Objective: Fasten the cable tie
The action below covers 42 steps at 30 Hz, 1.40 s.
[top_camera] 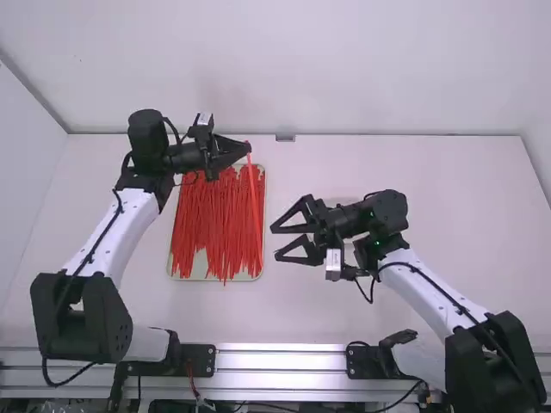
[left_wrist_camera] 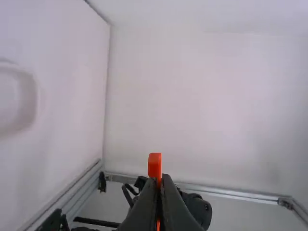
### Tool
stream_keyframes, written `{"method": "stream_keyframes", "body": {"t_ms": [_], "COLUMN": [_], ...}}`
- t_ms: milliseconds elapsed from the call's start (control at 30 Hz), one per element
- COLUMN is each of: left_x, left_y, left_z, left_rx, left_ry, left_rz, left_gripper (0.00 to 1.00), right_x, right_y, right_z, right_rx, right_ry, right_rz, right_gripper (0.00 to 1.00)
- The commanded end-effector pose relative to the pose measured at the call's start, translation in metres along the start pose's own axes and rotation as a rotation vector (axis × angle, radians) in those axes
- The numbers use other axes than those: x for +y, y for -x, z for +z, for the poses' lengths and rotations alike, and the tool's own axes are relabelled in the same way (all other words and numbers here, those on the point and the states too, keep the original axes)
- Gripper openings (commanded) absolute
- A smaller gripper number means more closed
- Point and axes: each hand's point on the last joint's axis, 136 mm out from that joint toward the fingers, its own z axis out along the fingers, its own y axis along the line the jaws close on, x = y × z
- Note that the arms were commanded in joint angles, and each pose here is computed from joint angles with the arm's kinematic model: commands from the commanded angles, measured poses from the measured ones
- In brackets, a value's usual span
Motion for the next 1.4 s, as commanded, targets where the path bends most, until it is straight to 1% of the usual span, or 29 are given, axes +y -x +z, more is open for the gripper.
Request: {"method": "stream_keyframes", "body": {"t_ms": [0, 100, 200, 400, 467, 500, 533, 567, 600, 633, 667, 700, 733, 900, 933, 1000, 1033, 1167, 1200, 1300, 1367], "left_x": [-0.007, -0.006, -0.007, -0.007, -0.007, -0.007, -0.007, -0.007, -0.007, -0.007, -0.007, -0.007, -0.007, -0.006, -0.006, -0.007, -0.006, -0.006, -0.007, -0.006, -0.007], "left_y": [-0.004, -0.006, -0.009, -0.011, -0.011, -0.011, -0.011, -0.011, -0.011, -0.011, -0.012, -0.012, -0.012, -0.011, -0.011, -0.011, -0.012, -0.012, -0.012, -0.012, -0.012], "left_z": [0.001, 0.005, 0.009, 0.009, 0.010, 0.010, 0.010, 0.010, 0.010, 0.010, 0.010, 0.010, 0.010, 0.011, 0.010, 0.011, 0.012, 0.012, 0.012, 0.012, 0.012], "left_rx": [0.030, 0.039, 0.047, 0.057, 0.058, 0.058, 0.058, 0.057, 0.058, 0.058, 0.058, 0.058, 0.058, 0.053, 0.053, 0.055, 0.058, 0.056, 0.056, 0.056, 0.057], "left_ry": [-0.011, -0.009, -0.009, -0.010, -0.010, -0.010, -0.010, -0.010, -0.010, -0.010, -0.010, -0.010, -0.010, -0.008, -0.009, -0.009, -0.008, -0.008, -0.008, -0.008, -0.008], "left_rz": [-0.008, -0.006, -0.005, 0.003, 0.003, 0.003, 0.003, 0.002, 0.002, 0.002, 0.002, 0.002, 0.002, 0.002, 0.002, 0.003, 0.002, 0.003, 0.003, 0.003, 0.004], "left_gripper": [0.02, 0.02, 0.02, 0.02, 0.02, 0.02, 0.02, 0.02, 0.02, 0.02, 0.02, 0.02, 0.02, 0.02, 0.02, 0.02, 0.02, 0.02, 0.02, 0.02, 0.02], "right_x": [-0.002, -0.003, -0.006, -0.007, -0.007, -0.007, -0.007, -0.007, -0.007, -0.007, -0.008, -0.008, -0.008, -0.008, -0.009, -0.009, -0.009, -0.009, -0.009, -0.009, -0.009], "right_y": [0.002, 0.001, -0.001, 0.001, 0.000, 0.000, 0.000, 0.001, 0.002, 0.002, 0.001, 0.001, 0.001, 0.001, -0.001, -0.002, -0.002, -0.002, -0.002, -0.003, -0.002], "right_z": [0.005, 0.010, 0.015, 0.020, 0.019, 0.019, 0.020, 0.021, 0.022, 0.023, 0.023, 0.023, 0.022, 0.022, 0.022, 0.022, 0.022, 0.022, 0.022, 0.021, 0.023], "right_rx": [0.006, 0.007, 0.024, 0.021, 0.025, 0.023, 0.021, 0.018, 0.016, 0.015, 0.019, 0.019, 0.020, 0.023, 0.030, 0.039, 0.039, 0.038, 0.037, 0.041, 0.037], "right_ry": [-0.013, -0.020, -0.037, -0.044, -0.044, -0.044, -0.044, -0.045, -0.045, -0.045, -0.048, -0.048, -0.048, -0.049, -0.053, -0.057, -0.057, -0.057, -0.057, -0.057, -0.056], "right_rz": [-0.044, -0.079, -0.083, -0.083, -0.080, -0.079, -0.071, -0.073, -0.074, -0.074, -0.076, -0.076, -0.077, -0.084, -0.080, -0.077, -0.078, -0.079, -0.076, -0.075, -0.072], "right_gripper": [0.98, 0.98, 0.98, 0.99, 0.91, 0.83, 0.68, 0.59, 0.49, 0.41, 0.35, 0.33, 0.29, 0.27, 0.21, 0.17, 0.13, 0.10, 0.06, 0.00, 0.00]}}
